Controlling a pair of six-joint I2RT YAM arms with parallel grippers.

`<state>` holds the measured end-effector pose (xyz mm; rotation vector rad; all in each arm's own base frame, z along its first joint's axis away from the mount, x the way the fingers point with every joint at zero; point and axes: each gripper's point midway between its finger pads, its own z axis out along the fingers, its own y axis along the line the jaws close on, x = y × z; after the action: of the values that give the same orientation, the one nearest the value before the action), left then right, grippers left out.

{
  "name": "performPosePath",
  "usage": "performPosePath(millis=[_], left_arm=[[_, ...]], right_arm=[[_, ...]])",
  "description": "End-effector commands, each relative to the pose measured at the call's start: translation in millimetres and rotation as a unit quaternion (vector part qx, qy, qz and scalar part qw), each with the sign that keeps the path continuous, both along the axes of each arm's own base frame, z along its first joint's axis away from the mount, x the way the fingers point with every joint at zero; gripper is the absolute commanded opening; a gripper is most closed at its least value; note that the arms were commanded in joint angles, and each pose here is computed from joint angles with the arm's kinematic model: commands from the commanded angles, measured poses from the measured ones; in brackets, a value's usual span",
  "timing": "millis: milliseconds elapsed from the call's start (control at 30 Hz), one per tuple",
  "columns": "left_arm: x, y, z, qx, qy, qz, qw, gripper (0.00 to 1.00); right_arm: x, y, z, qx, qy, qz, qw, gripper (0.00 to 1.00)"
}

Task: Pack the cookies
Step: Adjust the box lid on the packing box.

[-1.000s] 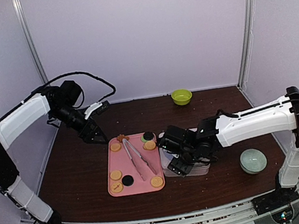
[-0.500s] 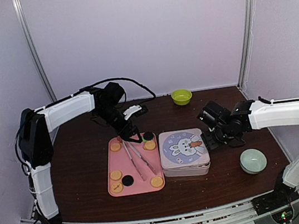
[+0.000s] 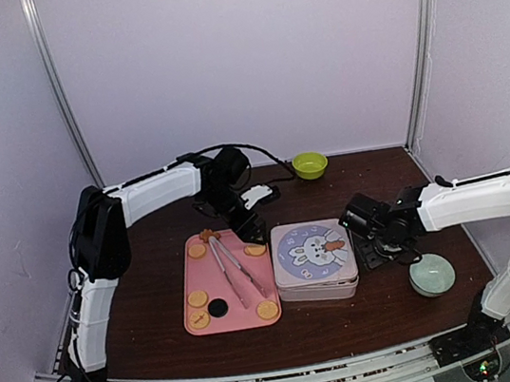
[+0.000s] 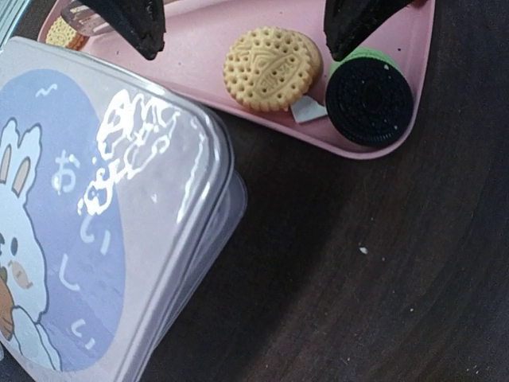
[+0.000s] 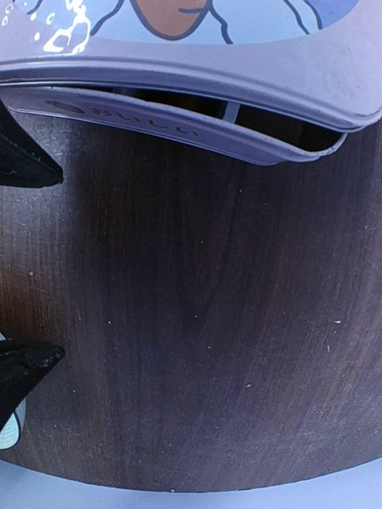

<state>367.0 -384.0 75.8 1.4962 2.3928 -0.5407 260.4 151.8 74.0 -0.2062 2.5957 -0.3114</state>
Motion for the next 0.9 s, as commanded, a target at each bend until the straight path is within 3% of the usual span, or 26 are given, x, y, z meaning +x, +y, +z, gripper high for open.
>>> performPosePath(millis=[0,467,667,867], left_arm=[[10.2,-21.1,7.4,-0.011,-0.024,0.005,1.0,0.71],[-1.4,-38.7,3.5,-0.007,-0.024,-0.013,1.0,0.71],[4.3,-4.5,8.1,0.018,-0.028,0.01,0.999,0.71],[26.3,35.2,44.4,-0.008,-0.04,0.052,0.998,0.72]], right_arm=[[0.1,0.4,-1.9,0.008,-0.007,-0.01,1.0,0.65],[-22.9,19.4,-11.0,0.038,0.003,0.015,0.999,0.63],[-17.2,19.6,9.9,0.039,-0.018,0.025,0.999,0.64],[-4.9,36.0,11.4,0.031,-0.01,0.038,0.999,0.62]])
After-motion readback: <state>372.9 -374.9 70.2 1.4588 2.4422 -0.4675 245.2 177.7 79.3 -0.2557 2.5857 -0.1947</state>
